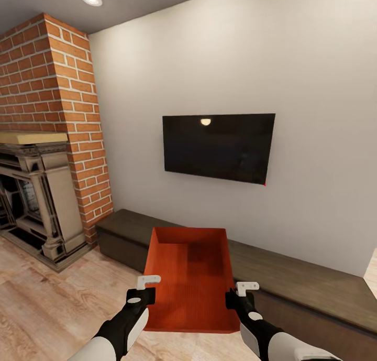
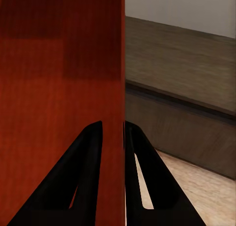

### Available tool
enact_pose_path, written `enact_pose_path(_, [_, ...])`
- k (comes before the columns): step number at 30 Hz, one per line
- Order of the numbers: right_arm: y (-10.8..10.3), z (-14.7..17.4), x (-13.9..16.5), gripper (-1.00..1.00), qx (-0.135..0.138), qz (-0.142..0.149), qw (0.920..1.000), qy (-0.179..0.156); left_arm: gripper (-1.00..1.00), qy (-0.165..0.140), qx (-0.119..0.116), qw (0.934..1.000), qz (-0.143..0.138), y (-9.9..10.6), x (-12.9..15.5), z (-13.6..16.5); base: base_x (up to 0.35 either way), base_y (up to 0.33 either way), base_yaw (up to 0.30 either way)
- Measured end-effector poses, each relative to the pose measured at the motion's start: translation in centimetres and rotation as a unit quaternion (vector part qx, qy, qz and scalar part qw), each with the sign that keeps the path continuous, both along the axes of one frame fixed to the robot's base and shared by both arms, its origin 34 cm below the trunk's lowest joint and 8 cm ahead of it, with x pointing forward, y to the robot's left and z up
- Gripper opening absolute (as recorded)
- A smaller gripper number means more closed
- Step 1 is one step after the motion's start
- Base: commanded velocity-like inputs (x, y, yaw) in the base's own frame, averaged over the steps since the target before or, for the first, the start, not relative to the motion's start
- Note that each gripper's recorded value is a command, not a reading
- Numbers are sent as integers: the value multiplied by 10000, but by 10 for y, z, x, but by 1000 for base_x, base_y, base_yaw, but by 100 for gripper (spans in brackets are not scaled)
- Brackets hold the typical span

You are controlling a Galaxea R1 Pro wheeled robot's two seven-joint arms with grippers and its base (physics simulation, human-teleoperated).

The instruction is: Move the two storage containers from the living room to the garage. In the garage, place one container on the floor and stack the other container on top of it (either order is fine).

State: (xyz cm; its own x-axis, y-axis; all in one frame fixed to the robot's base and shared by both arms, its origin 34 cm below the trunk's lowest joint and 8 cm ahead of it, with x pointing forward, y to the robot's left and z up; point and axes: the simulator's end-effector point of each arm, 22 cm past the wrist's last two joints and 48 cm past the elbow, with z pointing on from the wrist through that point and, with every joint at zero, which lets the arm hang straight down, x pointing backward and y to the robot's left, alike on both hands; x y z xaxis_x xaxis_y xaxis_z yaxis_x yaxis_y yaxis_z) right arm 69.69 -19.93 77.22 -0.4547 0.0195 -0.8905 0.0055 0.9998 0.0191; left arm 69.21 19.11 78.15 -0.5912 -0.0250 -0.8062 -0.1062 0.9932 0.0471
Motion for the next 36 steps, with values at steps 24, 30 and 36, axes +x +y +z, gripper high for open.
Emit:
enact_pose_path(24, [0, 16, -1, -100, 1, -1, 10000, -2, -100, -3, 1, 10000, -1, 0, -1, 16, 0, 0, 0])
enact_pose_path(30, [0, 24, -2, -100, 0, 0, 10000, -2, -100, -2, 1, 10000, -1, 0, -2, 24, 0, 0, 0])
enact_pose_path(36, [0, 32, -3, -100, -2, -2, 10000, -2, -100, -1, 1, 10000, -1, 0, -2, 32, 0, 0, 0])
